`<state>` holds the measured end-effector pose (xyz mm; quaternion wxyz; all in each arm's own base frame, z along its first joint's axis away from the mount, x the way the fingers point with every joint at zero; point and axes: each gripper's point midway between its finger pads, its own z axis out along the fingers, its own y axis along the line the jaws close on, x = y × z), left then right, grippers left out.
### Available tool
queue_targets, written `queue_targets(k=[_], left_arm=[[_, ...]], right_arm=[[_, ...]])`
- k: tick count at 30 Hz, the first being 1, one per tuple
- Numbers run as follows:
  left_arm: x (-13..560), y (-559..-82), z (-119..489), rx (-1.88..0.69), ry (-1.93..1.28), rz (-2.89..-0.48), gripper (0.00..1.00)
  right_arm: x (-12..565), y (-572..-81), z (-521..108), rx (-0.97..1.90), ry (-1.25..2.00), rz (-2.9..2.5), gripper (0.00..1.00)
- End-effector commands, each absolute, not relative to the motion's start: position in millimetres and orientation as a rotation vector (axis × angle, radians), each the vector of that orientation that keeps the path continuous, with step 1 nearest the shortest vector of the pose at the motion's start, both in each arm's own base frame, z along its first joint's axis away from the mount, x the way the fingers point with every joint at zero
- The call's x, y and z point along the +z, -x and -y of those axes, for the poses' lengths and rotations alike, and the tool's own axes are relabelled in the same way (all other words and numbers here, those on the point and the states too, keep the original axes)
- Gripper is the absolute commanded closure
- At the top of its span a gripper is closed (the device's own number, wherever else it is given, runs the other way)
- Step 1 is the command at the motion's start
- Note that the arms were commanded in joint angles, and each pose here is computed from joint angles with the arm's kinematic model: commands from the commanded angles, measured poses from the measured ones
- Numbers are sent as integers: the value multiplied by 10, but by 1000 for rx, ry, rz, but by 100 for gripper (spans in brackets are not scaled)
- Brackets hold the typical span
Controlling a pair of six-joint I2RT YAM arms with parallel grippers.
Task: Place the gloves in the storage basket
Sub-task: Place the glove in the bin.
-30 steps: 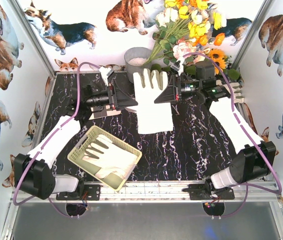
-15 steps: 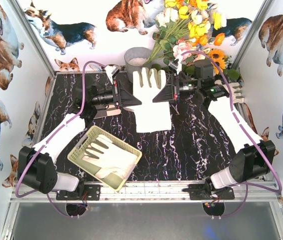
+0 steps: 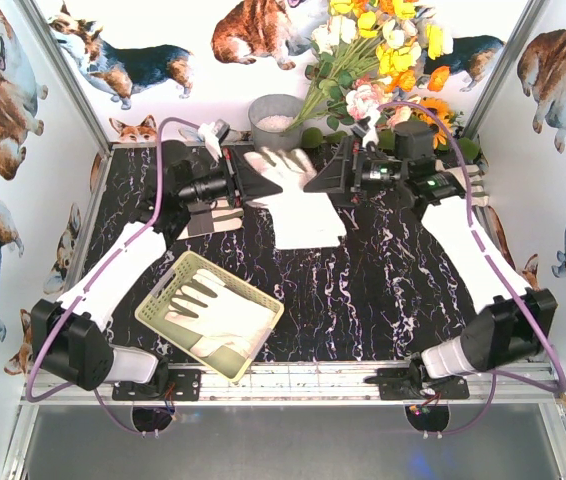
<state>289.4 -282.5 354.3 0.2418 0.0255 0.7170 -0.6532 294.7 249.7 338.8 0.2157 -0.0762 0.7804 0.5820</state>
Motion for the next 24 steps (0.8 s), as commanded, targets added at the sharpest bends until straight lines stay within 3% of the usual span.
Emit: queue_targets(k=[1,8,14,24], left_arm=[[3992,-2987,2779,-1740,16,-1886,100],[4286,-3099,2792,-1748,74,-1827,100],[4355,-3096,2915,-1778,29,-1827,100],[4464,-2893,3076,-1895,-101,-1830,100]], right_arm=[[3671,-2965,-2319,1554,72,-2060,4],[3602,-2837,-2210,1723,-263,-2080,5],[3913,-2710,-2379,1957,-325,-1966,10],[4250,-2776,-2418,2070,-303,-1814,18]])
